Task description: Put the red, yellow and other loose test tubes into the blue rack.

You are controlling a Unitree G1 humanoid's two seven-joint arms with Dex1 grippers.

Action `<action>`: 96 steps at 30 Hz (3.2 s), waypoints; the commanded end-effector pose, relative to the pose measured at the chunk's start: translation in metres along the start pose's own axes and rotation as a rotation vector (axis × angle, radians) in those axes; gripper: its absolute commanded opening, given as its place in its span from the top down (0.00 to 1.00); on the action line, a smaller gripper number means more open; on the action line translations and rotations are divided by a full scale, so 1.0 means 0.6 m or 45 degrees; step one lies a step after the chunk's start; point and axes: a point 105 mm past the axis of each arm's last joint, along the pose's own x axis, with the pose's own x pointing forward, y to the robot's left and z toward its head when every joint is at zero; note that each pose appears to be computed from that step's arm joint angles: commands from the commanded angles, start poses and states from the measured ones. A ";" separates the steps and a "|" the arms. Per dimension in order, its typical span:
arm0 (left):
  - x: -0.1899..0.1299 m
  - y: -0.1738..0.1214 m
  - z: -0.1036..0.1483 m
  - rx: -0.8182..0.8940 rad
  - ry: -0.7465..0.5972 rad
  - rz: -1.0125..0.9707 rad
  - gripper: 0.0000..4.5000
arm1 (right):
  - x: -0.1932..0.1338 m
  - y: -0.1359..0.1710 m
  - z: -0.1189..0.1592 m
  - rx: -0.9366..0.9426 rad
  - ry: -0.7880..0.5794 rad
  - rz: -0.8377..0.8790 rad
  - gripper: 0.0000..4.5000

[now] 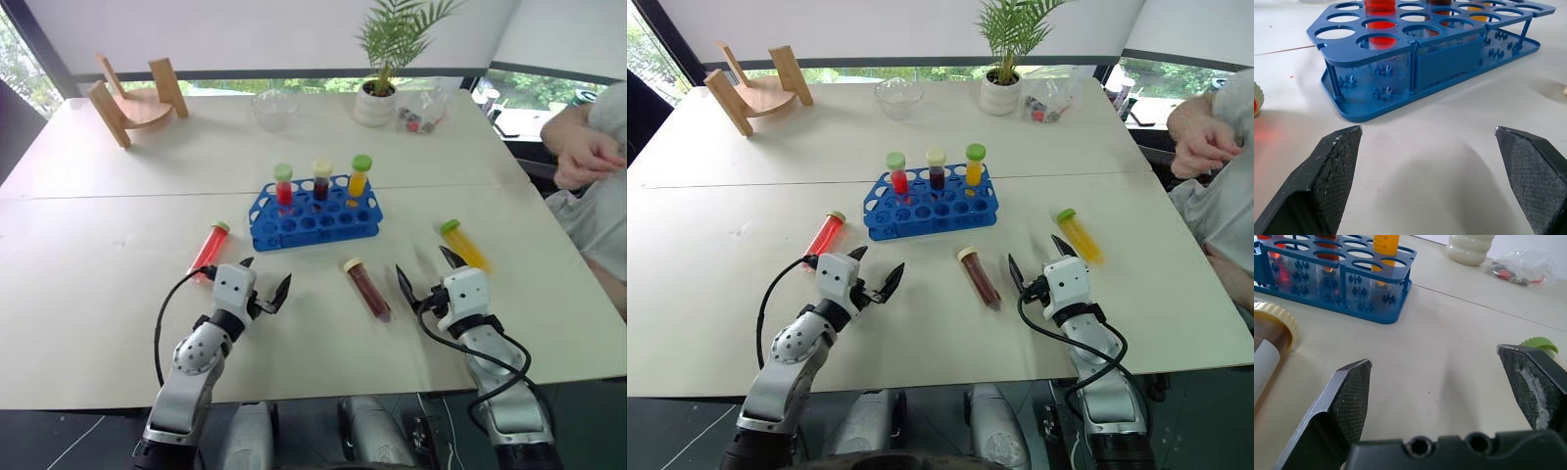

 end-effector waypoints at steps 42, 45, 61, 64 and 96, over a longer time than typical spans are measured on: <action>-0.061 0.005 0.161 0.211 0.163 -0.940 0.01 | 0.073 -0.155 0.114 0.037 0.738 0.358 0.00; -0.073 0.015 0.174 0.246 0.221 -1.041 0.01 | 0.089 -0.188 0.112 0.032 0.849 0.310 0.00; -0.068 0.035 0.202 0.316 0.211 -1.058 0.00 | 0.116 -0.191 0.036 0.072 1.144 0.598 0.29; -0.068 0.035 0.204 0.318 0.205 -1.051 0.00 | 0.116 -0.185 0.035 0.084 1.150 0.629 0.63; -0.050 0.007 0.196 0.200 0.172 -0.953 0.00 | 0.166 0.024 0.217 0.618 -0.614 0.471 0.82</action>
